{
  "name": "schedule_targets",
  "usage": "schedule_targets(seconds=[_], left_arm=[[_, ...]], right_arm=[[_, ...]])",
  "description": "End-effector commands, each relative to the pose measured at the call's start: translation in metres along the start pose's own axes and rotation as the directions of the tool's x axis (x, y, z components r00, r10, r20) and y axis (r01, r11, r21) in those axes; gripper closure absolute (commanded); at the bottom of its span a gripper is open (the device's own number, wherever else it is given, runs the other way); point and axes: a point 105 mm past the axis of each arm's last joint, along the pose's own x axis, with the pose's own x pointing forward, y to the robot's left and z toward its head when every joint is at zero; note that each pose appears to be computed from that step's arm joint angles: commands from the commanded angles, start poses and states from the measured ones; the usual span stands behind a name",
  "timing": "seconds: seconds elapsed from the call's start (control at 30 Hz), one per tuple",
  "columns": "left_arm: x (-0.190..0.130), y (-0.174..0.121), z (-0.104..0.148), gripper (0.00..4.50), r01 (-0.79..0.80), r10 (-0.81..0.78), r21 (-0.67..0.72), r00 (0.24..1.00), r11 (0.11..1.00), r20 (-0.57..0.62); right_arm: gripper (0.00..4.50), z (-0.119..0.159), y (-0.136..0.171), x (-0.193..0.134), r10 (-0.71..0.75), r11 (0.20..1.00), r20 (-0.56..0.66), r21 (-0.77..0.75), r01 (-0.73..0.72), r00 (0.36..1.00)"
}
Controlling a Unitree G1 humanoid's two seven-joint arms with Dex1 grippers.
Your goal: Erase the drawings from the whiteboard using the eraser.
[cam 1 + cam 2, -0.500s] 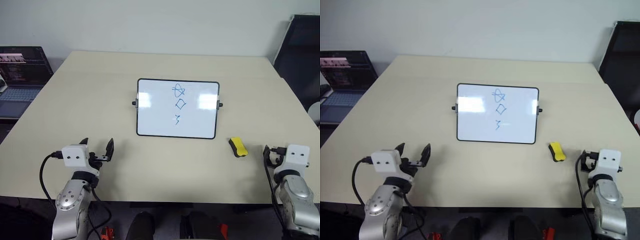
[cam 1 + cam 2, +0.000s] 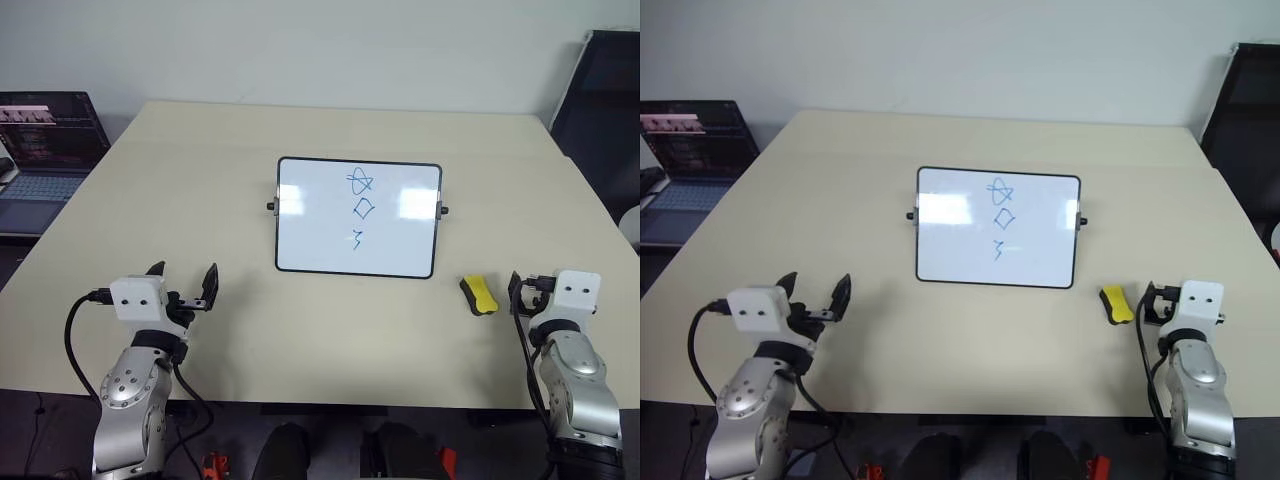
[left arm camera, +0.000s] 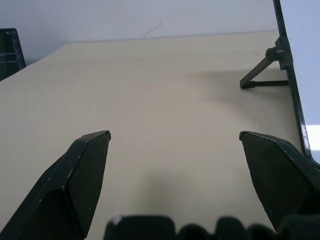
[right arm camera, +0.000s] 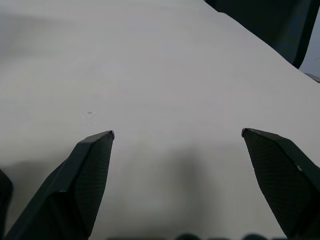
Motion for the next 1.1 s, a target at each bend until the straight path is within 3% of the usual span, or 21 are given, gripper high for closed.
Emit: schedule_targets(seconds=[0.03, 0.27, 0.43, 0.63, 0.73, 0.83, 1.1], left_arm=[[0.008, 0.008, 0.02, 0.0, 0.004, -0.006, 0.033, 0.998, 0.999, 0.06], [0.022, 0.019, 0.05, 0.0, 0.04, -0.044, 0.035, 0.992, 0.999, 0.117], [0.037, -0.008, 0.096, 0.0, 0.284, -0.281, 0.012, 0.941, 0.959, 0.19], [0.037, -0.062, 0.129, 0.0, 0.652, -0.638, -0.006, 0.743, 0.758, 0.202], [0.028, -0.084, 0.128, 0.0, 0.812, -0.801, -0.026, 0.579, 0.583, 0.153], [0.019, -0.091, 0.12, 0.0, 0.887, -0.882, -0.038, 0.462, 0.46, 0.099], [0.015, -0.098, 0.106, 0.0, 0.958, -0.957, -0.007, 0.288, 0.288, 0.019]], right_arm=[[0.02, 0.016, -0.005, -0.003, -0.024, 1.0, 0.053, 0.009, 0.023, 0.998], [0.02, 0.017, -0.005, -0.008, -0.036, 0.999, 0.055, 0.006, 0.035, 0.998], [0.02, 0.021, -0.012, -0.01, -0.052, 0.999, 0.06, 0.006, 0.052, 0.997], [0.02, 0.029, -0.005, -0.008, -0.008, 1.0, 0.058, 0.008, 0.008, 0.998], [0.02, 0.042, -0.008, -0.003, 0.008, 0.999, 0.072, -0.035, -0.006, 0.997], [0.02, 0.05, -0.01, 0.001, 0.009, 1.0, 0.063, -0.017, -0.007, 0.998], [0.02, 0.071, 0.023, 0.0, 0.172, 0.978, -0.074, 0.133, -0.161, 0.982]])
